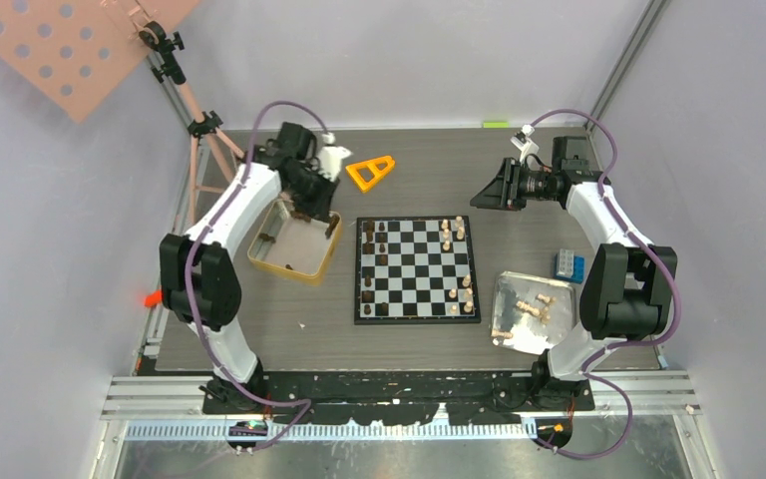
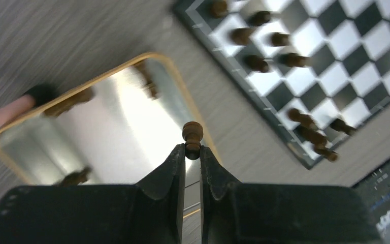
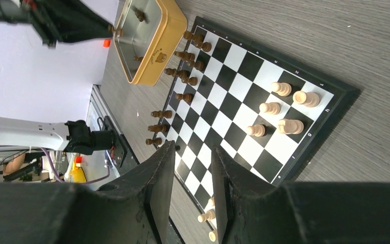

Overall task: Set up the chess pieces on the board
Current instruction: Pick up the chess piece from the storage box, then place the chess piece on the chessboard.

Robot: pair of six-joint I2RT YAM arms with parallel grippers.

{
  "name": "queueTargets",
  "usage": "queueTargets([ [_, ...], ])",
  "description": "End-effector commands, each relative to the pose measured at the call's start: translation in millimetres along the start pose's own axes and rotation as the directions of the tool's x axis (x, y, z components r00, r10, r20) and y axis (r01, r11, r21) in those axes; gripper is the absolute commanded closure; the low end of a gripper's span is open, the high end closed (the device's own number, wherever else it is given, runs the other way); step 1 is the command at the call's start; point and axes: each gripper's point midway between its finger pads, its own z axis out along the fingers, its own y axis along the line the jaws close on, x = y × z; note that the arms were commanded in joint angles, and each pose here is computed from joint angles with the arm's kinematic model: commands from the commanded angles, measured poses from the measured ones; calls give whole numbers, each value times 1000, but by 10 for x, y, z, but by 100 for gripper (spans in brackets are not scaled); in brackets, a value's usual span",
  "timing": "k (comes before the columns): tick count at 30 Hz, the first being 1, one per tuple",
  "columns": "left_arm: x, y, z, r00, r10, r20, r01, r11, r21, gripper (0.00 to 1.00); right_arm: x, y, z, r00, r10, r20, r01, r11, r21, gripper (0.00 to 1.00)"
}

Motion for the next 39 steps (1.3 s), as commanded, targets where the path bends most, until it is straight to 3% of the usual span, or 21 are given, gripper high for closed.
queueTargets([
  [1, -38, -853, 34, 979, 206, 14, -205, 964, 169, 92, -100, 63, -38, 998, -52, 21, 52, 999, -10, 62],
  [7, 3, -1435, 291, 923, 385, -13, -372, 900, 229, 92, -104, 76, -56, 998, -61, 24, 61, 998, -2, 62],
  [11, 73, -1604, 477, 896, 441, -45, -418, 874, 248, 91, -100, 73, -56, 998, -61, 22, 61, 998, -1, 62],
  [22, 256, -1678, 879, 863, 489, -127, -448, 857, 255, 91, -95, 60, -50, 998, -58, 19, 58, 998, -1, 63],
  [39, 364, -1641, 1075, 833, 513, -206, -473, 854, 218, 90, -80, 55, -46, 998, -60, 14, 60, 998, -3, 63],
])
